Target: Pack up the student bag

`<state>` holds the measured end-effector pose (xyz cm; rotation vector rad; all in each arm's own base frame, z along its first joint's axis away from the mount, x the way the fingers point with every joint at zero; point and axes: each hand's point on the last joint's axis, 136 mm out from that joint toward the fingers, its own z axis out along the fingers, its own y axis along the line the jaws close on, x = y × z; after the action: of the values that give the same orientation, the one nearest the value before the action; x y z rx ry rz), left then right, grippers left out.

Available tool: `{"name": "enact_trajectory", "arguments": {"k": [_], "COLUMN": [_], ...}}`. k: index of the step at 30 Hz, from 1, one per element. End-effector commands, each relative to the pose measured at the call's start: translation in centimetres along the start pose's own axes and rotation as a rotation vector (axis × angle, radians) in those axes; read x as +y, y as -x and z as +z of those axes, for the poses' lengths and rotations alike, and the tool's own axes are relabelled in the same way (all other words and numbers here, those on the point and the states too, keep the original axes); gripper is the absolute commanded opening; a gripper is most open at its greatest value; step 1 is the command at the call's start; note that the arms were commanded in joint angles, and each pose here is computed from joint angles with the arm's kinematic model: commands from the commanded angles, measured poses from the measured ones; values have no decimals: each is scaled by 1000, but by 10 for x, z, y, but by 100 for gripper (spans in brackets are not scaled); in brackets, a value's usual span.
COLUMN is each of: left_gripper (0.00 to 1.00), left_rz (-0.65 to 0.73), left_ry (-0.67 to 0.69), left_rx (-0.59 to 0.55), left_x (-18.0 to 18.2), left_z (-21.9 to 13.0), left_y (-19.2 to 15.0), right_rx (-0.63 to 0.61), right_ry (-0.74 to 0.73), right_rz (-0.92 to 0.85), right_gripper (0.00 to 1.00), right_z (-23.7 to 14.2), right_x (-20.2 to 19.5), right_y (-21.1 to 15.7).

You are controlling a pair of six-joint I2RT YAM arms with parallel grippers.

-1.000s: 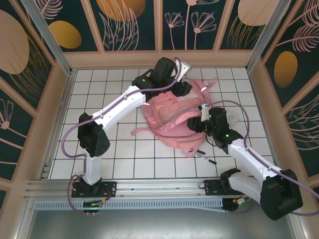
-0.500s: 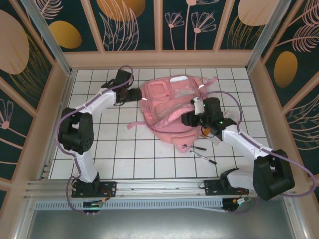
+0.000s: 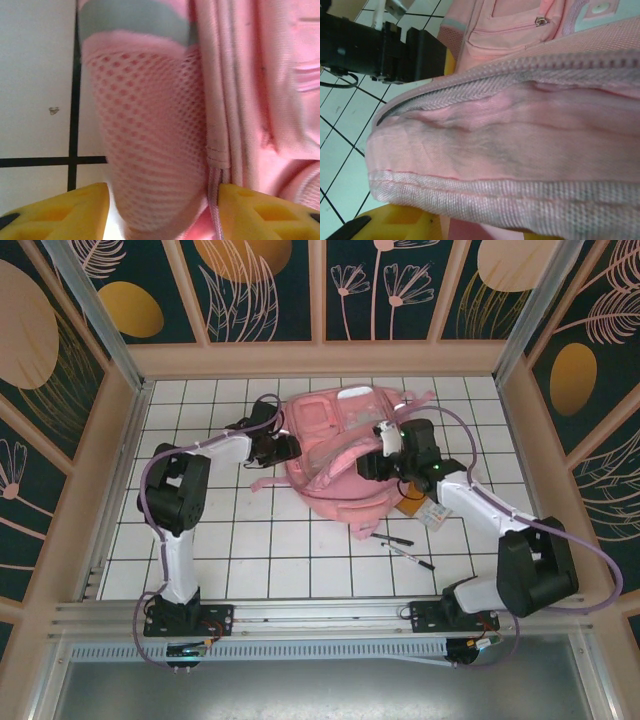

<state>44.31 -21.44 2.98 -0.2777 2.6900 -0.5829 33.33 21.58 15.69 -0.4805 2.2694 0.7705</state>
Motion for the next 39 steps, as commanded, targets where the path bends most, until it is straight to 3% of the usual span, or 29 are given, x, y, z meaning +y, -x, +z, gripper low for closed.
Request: {"name": "enact_trajectory", "arguments": {"k": [1,4,7,13,17,20,22,25,30,34,39], "left_gripper": [47,18,0,0,0,4,9,32,55,64,64], "left_rz": [-47,-81,-110,-178,-304,-381,-406,-425,-418,-410,-392], "left_ry": [96,105,93,124,137,72,48,43,56,140,208], "left_rx": [-49,-83,-120,-191,-197,-226,-228,-271,-321,-344,-297], "left_x": [27,37,46,75,99,93,90,87,87,111,137], "left_z": [8,2,-11,-52,-64,-76,-81,-96,-117,-122,-108], "left_y": [8,14,19,10,-14,-19,-20,-14,-8,-6,-7], "right_rx": [-56,-53,-45,-82,-81,-44,-44,34,118,122,75], "right_ry": [25,28,24,-1,-35,-70,-201,-428,-574,-528,-341], "right_rz": [-57,-60,-64,-74,-30,30,104,212,270,184,49], "right_gripper": [39,39,39,38,38,38,43,48,50,51,52], "right_z": [1,7,15,36,60,71,66,47,5,-6,11], "right_x": [6,5,2,-8,-23,-35,-57,-99,-126,-100,-20], "right_y": [30,39,48,76,90,88,82,55,16,21,38]}}
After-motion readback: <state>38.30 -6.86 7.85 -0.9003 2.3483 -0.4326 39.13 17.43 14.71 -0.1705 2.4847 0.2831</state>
